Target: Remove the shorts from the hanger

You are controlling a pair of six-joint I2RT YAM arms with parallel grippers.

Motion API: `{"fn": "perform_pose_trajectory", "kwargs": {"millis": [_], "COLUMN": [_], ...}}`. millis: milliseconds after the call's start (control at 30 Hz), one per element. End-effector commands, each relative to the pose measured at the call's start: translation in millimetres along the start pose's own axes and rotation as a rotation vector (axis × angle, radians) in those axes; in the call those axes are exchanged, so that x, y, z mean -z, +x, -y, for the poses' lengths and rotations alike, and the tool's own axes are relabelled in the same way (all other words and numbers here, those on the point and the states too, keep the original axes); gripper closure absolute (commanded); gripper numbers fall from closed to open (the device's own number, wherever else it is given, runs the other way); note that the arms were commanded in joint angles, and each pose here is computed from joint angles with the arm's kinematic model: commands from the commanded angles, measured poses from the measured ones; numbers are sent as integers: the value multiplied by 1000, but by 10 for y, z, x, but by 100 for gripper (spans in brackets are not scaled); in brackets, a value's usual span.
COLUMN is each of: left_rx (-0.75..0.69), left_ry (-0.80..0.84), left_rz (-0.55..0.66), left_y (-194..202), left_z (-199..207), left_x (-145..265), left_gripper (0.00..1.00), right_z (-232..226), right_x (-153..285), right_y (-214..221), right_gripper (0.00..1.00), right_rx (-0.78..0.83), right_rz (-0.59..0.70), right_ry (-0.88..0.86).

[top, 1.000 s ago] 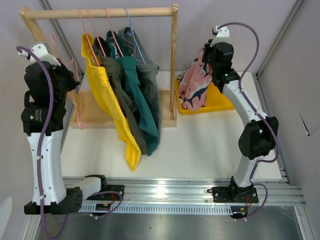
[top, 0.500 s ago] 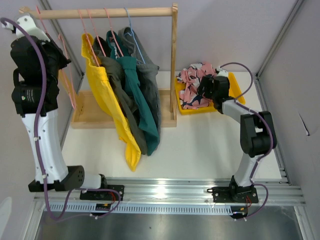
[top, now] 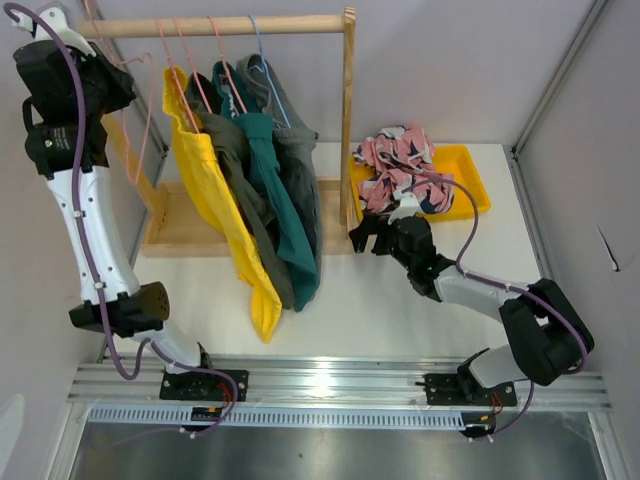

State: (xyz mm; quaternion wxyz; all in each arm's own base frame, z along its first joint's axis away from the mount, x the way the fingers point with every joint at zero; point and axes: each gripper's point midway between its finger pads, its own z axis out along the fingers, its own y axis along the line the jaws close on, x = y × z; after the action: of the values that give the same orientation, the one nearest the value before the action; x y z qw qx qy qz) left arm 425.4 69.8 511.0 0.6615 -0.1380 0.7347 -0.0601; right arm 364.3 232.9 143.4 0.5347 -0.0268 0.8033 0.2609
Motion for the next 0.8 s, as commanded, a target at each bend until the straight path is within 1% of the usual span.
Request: {"fn": "perform_pose_trajectory", "kwargs": {"millis": [0,67,200,333,433,567,767], "left_rx": [-8,-2,3,12,8,9,15], "left_ry": [201,202,148,46,-22,-62,-112], "left_rz": [86,79,48,-1,-40,-62,-81], "left_y": [-297,-274,-160,7,157,254,320], "left_z": [348,338,203,-6,-159,-247,-364], "left_x": [24,-27,-166,-250,-278,-256,-204], "left_gripper": [100,100,100,100,100,100,100], "right_z": [-143,-182,-187,-228,-236,-298,-354], "right_x": [42,41,34,35,16,17,39], "right_y": [120,215,352,373,411,433,480], "right_gripper": [0,1,1,1,1,1,1], "right_rx": [-12,-26,-25,-6,-3,20,39], "right_rz": [34,11,-17,-23,-29,-29,-31], "right_ry": [-54,-78,-90,-108,-117,-134,-153]}}
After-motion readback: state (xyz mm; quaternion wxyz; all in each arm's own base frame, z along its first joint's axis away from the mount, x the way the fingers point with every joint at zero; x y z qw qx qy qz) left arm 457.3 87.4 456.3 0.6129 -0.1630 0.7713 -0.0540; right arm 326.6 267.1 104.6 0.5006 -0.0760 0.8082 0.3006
